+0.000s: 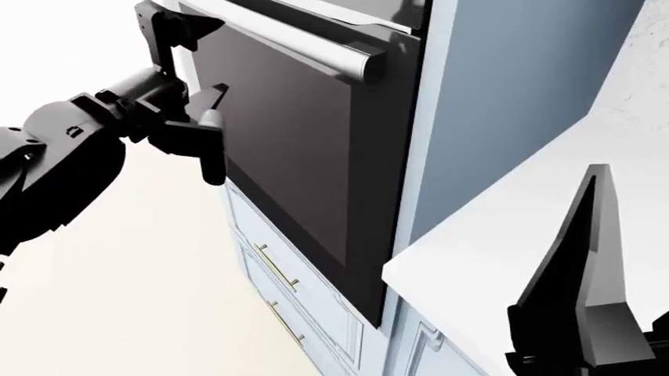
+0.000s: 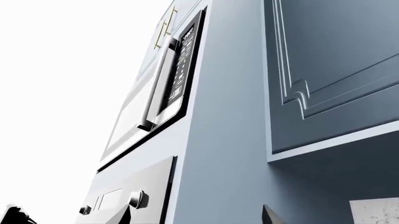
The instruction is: Open the oven door
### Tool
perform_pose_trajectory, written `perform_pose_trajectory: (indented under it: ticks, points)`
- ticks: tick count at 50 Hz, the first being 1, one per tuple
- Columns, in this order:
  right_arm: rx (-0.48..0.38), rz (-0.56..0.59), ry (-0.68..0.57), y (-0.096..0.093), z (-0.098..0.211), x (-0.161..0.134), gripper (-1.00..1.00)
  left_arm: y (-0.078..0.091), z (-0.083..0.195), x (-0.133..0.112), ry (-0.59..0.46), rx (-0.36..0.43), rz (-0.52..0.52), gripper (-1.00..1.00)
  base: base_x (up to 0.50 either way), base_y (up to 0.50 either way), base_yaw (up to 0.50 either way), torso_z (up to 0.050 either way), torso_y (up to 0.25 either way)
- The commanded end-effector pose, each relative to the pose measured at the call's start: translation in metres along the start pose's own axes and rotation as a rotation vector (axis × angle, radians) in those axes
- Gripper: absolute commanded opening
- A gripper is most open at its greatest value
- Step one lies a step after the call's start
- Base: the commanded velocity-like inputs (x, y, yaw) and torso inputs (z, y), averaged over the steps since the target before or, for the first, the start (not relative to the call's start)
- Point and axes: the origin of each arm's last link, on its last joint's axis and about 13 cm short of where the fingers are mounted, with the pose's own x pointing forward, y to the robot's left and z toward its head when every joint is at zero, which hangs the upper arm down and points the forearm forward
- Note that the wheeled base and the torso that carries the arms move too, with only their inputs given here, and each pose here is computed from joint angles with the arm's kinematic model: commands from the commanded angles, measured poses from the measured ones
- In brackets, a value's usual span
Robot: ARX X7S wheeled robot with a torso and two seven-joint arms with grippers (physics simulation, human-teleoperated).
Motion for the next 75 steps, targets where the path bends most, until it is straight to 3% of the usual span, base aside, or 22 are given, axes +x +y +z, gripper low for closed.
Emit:
perform_pose_trajectory:
  ticks: [1, 8, 28, 38, 75]
  points:
    - [0.0, 0.0, 0.0, 0.0, 0.0, 0.0, 1.0, 0.004, -0.001, 0.007, -0.039, 0.077, -0.011, 1.0, 0.0, 0.0, 0.0, 0.0, 0.0]
    - [-0.001, -0.002, 0.001, 0.0, 0.0, 0.0, 1.0, 0.004, -0.001, 0.01, -0.044, 0.1, -0.035, 1.0, 0.0, 0.0, 0.0, 0.0, 0.0]
    - [0.001, -0.005, 0.001, -0.001, -0.001, 0.0, 1.0, 0.006, 0.001, 0.031, -0.052, 0.031, 0.028, 1.0, 0.0, 0.0, 0.0, 0.0, 0.0]
    - [0.002, -0.005, 0.001, -0.001, -0.001, 0.0, 1.0, 0.005, 0.01, 0.038, -0.096, 0.045, 0.022, 1.0, 0.0, 0.0, 0.0, 0.0, 0.0]
    - [0.006, -0.009, 0.005, -0.001, 0.0, -0.001, 1.0, 0.006, 0.016, 0.063, -0.092, 0.01, 0.04, 1.0, 0.0, 0.0, 0.0, 0.0, 0.0]
